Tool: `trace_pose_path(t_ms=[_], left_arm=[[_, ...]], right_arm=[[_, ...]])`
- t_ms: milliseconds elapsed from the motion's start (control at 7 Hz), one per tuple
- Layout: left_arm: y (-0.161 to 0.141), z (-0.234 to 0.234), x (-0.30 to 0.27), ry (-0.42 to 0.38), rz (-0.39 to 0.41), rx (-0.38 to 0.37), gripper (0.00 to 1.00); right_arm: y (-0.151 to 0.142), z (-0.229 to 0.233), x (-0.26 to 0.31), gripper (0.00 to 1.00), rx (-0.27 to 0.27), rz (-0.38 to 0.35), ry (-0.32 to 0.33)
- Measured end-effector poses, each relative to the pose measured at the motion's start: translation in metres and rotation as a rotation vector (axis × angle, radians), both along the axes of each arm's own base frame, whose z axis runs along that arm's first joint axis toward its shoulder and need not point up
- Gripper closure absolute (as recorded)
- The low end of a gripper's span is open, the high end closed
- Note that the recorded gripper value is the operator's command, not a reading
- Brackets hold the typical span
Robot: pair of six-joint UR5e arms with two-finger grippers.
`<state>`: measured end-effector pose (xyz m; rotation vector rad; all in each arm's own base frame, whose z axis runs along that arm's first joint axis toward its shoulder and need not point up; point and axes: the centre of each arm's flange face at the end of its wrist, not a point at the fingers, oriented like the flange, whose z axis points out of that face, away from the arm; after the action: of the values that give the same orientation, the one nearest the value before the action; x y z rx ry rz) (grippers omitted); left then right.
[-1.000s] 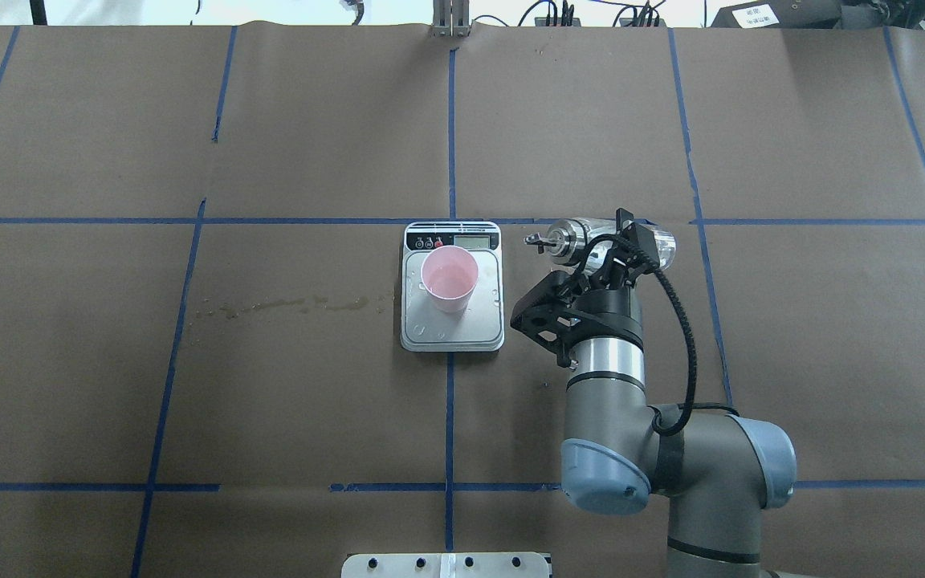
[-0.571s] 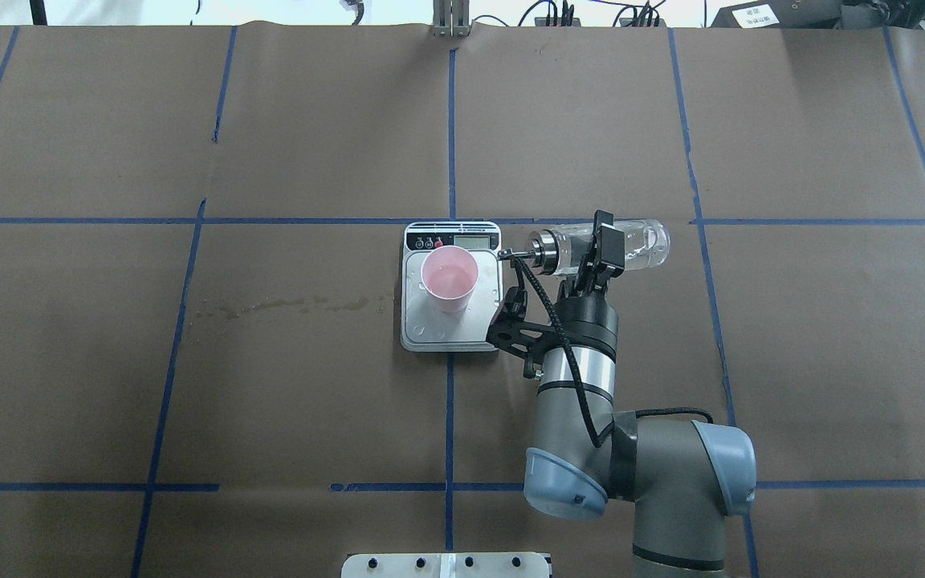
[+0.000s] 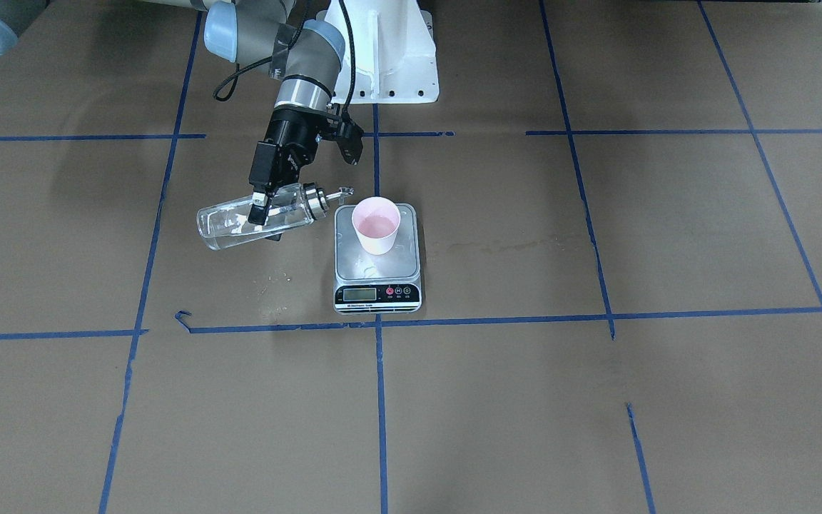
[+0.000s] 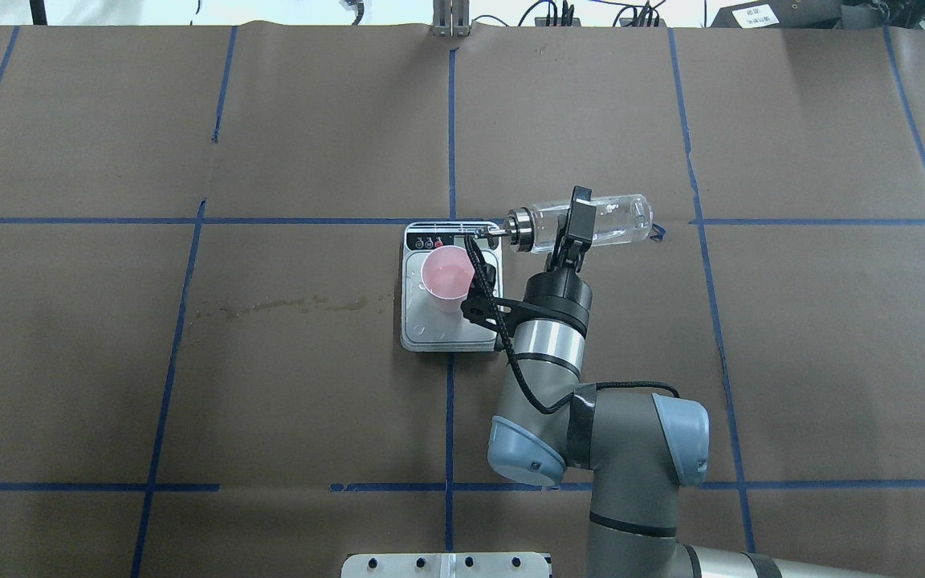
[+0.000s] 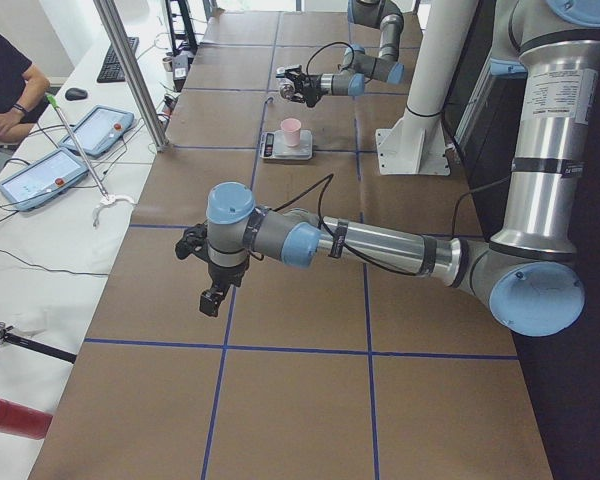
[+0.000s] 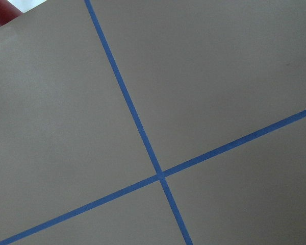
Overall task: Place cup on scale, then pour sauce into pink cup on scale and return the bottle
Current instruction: 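Tilt the dispenser spout down into the pink cup with the right gripper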
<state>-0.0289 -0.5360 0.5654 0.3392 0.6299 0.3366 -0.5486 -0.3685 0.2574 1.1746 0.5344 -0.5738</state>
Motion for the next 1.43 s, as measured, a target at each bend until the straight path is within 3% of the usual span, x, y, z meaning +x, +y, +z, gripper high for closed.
trace_pose_path(t_ms=[429,1000,1429], left_arm=[[0.000,0.004,-0.002,-0.005,0.010,0.005,0.00],[-0.001,0.005,-0.005,-0.006,0.006,0.002,0.00],[0.000,0.006,-0.007,-0.007,0.003,0.002,0.00]], right_arm=[[-0.010,0.007,-0.004,1.00,-0.011,-0.018,0.132],[0.009,0.014,-0.025,1.00,0.041,-0.034,0.209],[0.008,0.010,-0.024,1.00,0.079,-0.043,0.404]])
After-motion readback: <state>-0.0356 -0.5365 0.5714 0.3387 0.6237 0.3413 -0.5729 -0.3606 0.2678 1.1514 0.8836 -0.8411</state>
